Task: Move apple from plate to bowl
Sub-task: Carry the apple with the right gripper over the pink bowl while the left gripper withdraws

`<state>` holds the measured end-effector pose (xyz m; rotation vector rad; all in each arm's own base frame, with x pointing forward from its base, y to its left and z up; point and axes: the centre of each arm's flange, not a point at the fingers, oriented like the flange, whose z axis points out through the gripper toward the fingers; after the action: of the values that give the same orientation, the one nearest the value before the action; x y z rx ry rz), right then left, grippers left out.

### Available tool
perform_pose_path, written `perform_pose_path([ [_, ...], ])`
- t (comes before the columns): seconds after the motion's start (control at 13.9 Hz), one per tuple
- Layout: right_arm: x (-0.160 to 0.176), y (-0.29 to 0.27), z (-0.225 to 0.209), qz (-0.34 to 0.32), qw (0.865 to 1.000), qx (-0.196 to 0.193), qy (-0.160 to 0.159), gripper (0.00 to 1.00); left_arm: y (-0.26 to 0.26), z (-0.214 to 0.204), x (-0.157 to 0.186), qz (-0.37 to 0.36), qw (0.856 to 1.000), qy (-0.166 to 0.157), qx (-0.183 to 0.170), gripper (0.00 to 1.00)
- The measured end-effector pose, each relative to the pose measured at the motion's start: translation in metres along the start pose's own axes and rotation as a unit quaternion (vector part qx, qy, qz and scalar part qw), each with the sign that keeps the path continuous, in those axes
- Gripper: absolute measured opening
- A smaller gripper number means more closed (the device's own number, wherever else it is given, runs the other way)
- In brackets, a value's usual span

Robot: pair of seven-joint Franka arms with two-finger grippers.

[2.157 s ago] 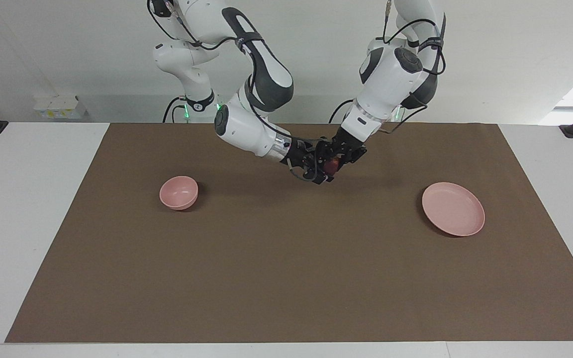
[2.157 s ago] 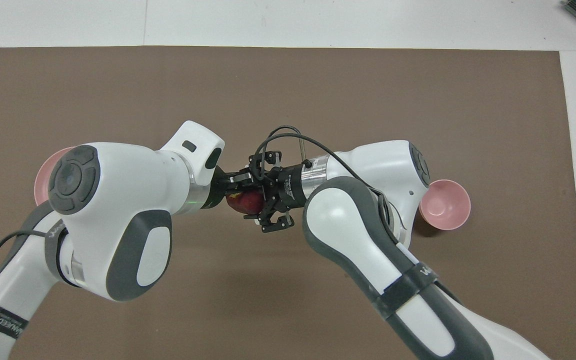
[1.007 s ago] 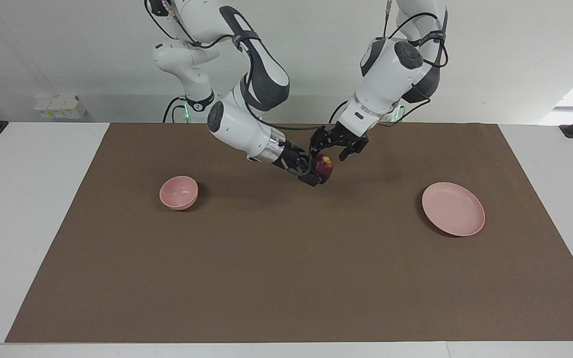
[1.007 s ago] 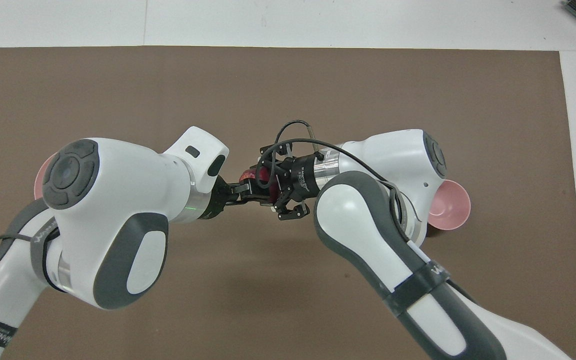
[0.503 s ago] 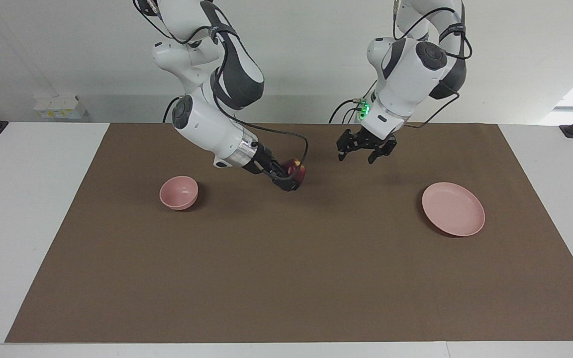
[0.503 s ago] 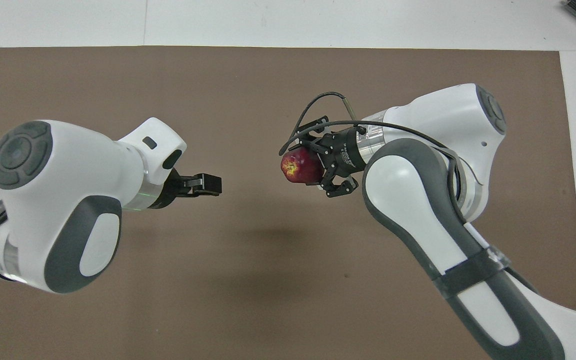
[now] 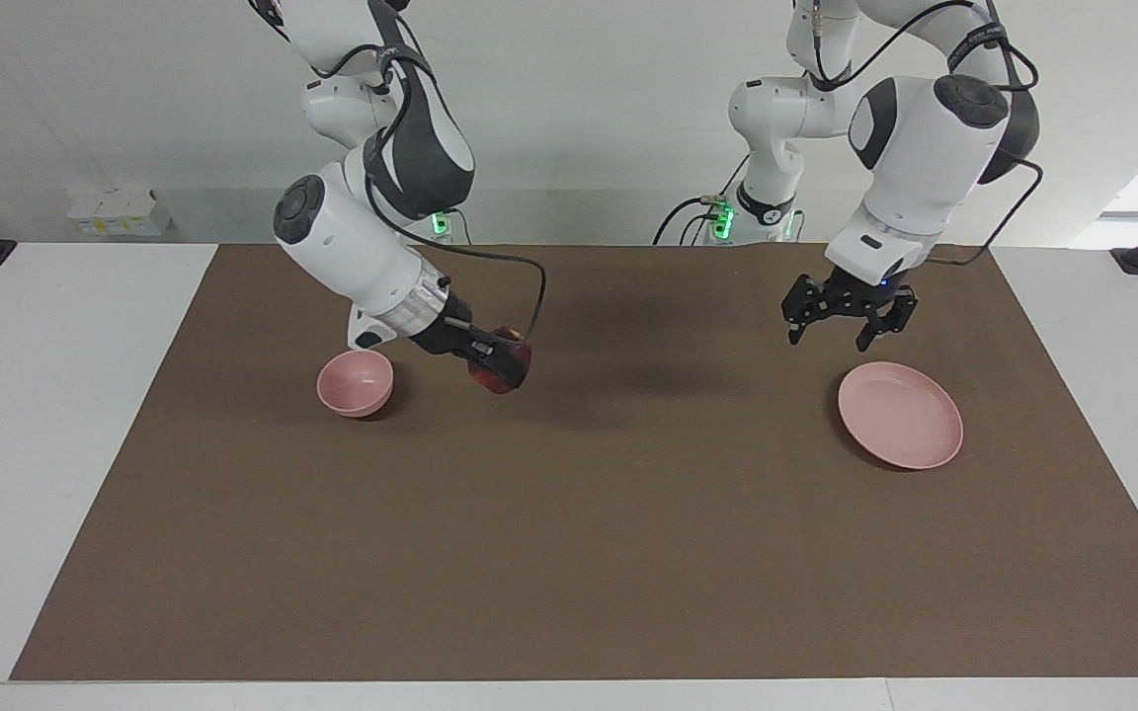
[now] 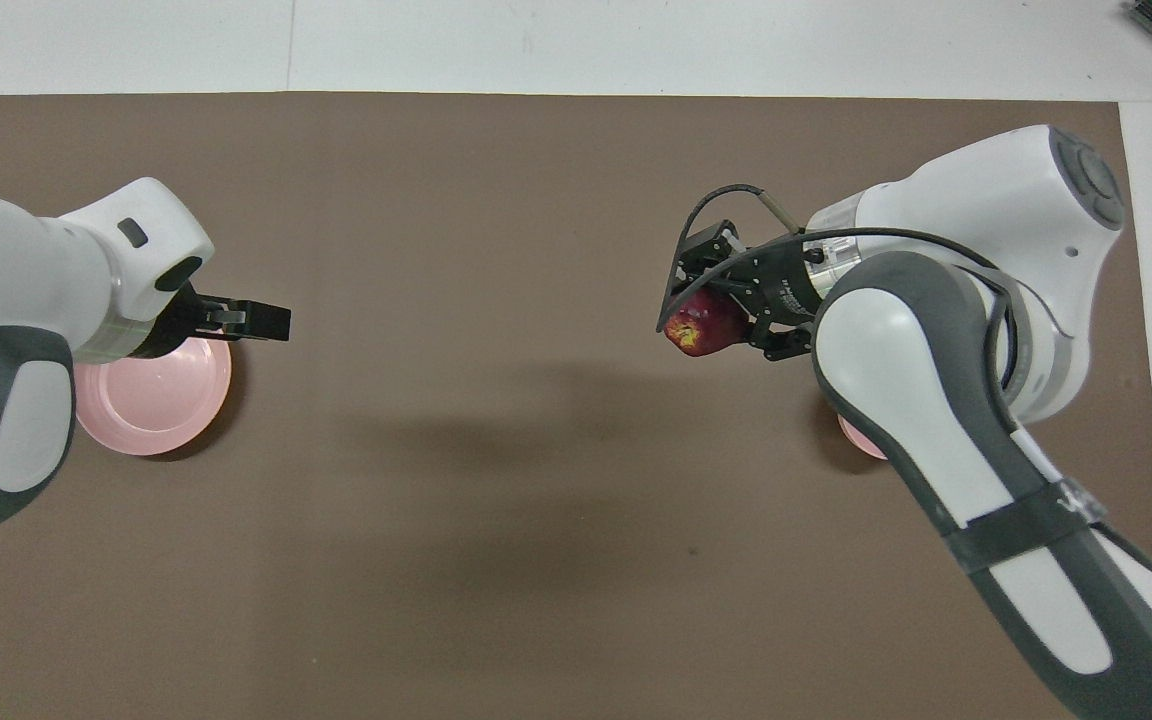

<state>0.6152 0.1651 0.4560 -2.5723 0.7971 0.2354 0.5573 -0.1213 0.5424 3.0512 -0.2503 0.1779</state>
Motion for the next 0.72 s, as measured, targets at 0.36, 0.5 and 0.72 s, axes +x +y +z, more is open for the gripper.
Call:
perform_pose_path([
  [0.36, 0.043, 0.077, -0.011, -0.121, 0.985, -0.118, 0.033, 0.76, -0.028, -0.093, 0.001, 0.024, 1.0, -0.01, 0.004, 1.0],
  [0.5, 0.048, 0.107, -0.011, -0.145, 0.979, -0.143, 0.027, 0.76, -0.041, -0.117, -0.007, 0.028, 0.999, -0.026, 0.004, 1.0],
  [0.72, 0.052, 0.157, 0.004, -0.164, 0.973, -0.159, 0.03, 0.76, -0.067, -0.13, -0.013, 0.015, 0.999, -0.038, 0.005, 1.0],
])
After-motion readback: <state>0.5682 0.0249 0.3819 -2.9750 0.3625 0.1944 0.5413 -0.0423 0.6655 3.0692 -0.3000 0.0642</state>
